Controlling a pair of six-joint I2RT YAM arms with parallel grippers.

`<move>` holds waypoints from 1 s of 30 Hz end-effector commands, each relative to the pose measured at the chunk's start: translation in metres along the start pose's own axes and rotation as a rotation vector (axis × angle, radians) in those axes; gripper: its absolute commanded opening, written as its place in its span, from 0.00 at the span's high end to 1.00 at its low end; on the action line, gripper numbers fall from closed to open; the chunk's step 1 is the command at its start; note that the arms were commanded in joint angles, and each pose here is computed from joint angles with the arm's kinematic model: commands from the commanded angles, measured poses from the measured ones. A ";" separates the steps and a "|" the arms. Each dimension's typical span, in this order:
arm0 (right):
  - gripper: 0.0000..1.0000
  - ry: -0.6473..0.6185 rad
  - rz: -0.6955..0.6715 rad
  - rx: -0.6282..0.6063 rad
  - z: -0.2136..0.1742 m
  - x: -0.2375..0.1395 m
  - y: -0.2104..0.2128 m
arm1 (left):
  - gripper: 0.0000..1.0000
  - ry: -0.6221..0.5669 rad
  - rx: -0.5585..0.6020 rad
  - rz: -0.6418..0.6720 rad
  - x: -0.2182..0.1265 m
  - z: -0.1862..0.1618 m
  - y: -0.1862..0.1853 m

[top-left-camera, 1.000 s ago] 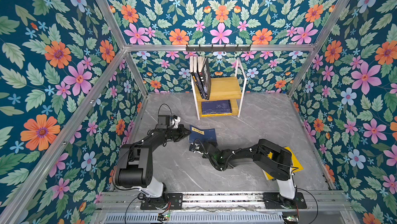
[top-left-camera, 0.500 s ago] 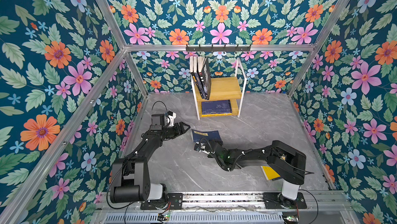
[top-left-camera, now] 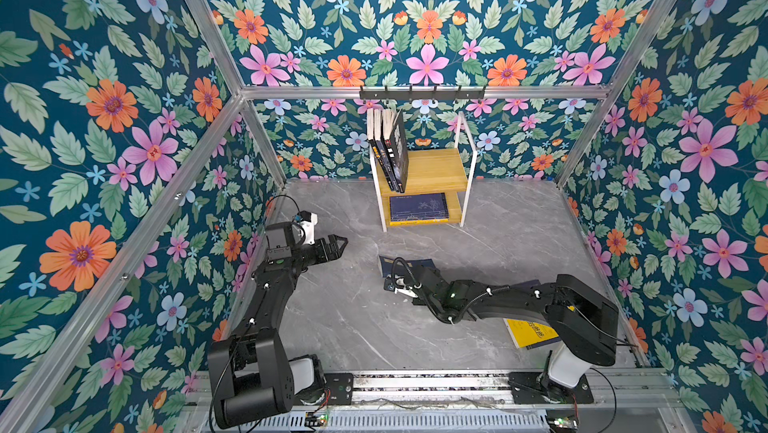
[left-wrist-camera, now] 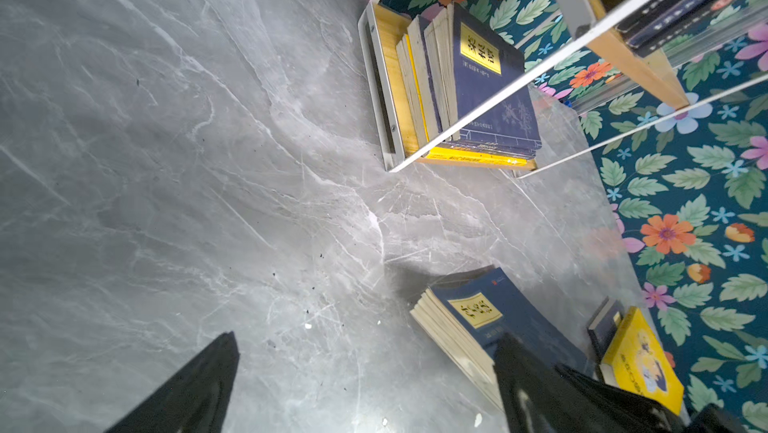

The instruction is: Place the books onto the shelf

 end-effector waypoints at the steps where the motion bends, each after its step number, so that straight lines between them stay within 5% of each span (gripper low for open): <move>1: 1.00 -0.005 0.032 -0.003 -0.002 -0.007 -0.005 | 0.00 0.001 0.113 0.020 -0.005 -0.001 -0.001; 17: 1.00 -0.011 -0.252 -0.067 -0.033 -0.037 -0.096 | 0.00 0.031 0.202 0.066 -0.004 -0.005 0.000; 30: 1.00 0.074 -0.497 -0.157 -0.038 0.023 -0.160 | 0.00 0.061 0.218 0.035 0.002 -0.007 -0.008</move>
Point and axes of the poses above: each gripper's point midway between its finger pads, its own x axis out along the fingers, its own y axis along the line the jaws close on, z = x × y, the point moved 9 cm from there along -x, back along the fingers, and after that the axes turned 12 degrees about -x, right-handed, at the moved point
